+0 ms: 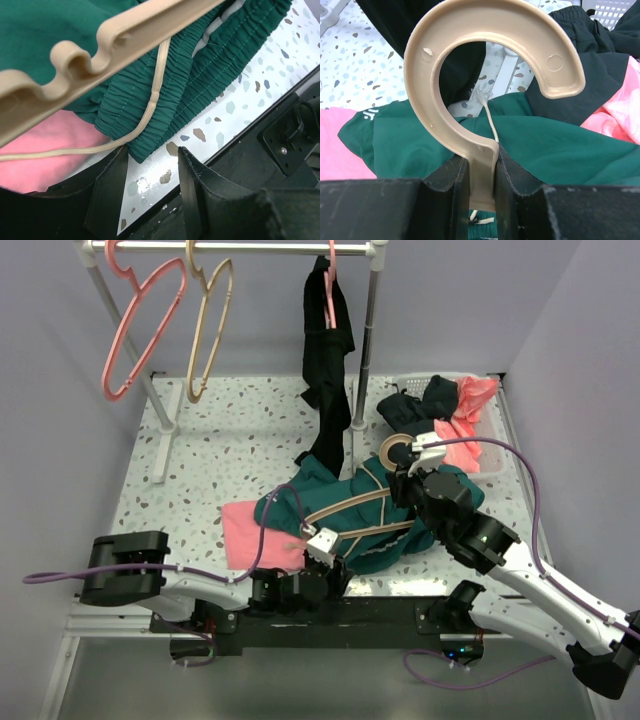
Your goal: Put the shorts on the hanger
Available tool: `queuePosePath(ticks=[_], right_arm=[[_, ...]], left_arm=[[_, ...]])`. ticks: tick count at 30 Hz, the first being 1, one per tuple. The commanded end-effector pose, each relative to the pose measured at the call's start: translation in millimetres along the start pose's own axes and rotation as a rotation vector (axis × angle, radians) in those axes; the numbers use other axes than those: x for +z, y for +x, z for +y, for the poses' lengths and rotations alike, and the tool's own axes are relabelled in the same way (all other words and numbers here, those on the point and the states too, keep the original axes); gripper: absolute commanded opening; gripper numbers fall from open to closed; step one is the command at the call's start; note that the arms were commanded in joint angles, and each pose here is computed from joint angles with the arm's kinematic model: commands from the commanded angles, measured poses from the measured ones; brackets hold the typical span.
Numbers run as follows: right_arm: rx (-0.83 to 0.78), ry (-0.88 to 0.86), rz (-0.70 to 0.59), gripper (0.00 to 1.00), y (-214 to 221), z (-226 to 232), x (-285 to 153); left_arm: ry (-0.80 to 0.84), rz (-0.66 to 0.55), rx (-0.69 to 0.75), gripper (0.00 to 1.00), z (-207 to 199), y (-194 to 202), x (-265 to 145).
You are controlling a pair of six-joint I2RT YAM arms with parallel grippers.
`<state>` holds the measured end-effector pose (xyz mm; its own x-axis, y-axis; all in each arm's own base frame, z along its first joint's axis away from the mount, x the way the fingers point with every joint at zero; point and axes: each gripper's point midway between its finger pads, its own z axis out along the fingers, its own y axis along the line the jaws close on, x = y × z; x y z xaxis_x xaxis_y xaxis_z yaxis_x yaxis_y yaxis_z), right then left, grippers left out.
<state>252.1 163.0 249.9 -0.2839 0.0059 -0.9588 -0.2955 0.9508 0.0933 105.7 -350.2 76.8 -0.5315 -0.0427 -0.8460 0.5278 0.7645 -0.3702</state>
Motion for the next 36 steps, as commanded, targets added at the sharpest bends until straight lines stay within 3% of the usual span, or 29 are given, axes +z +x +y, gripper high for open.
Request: queuePosePath(ticks=[1,7,14,18,20,27,31,32,36], right_arm=[[0.048,0.007,-0.092,0.0,-37,0,-7],[0.056,-0.008,-0.096,0.0,-40,4,-6],[0.054,-0.017,-0.095,0.0,-43,7,-6],[0.052,-0.014,-0.097,0.0,-44,6,-8],[0.052,-0.009,-0.1,0.0,-46,4,-9],[0.052,0.012,-0.144,0.0,-67,-5,-24],[0.052,0.016,-0.156,0.0,-74,-7,-29],[0.053,0.016,-0.157,0.0,-75,-7,-30],[0.065,0.026,-0.174,0.0,-81,-10,-34]], left_arm=[[-0.079,-0.116,-0.066,0.49,-1,-25,8],[-0.251,-0.155,-0.062,0.45,28,-27,10],[-0.267,-0.163,-0.055,0.4,32,-30,13],[-0.258,-0.179,-0.058,0.09,36,-39,11],[-0.228,-0.181,-0.072,0.0,36,-50,6],[0.006,-0.046,-0.148,0.0,38,-88,-15],[0.023,-0.023,-0.151,0.0,52,-131,-25],[-0.016,0.05,-0.131,0.0,62,-121,-29],[-0.014,0.136,-0.156,0.0,80,-137,-35]])
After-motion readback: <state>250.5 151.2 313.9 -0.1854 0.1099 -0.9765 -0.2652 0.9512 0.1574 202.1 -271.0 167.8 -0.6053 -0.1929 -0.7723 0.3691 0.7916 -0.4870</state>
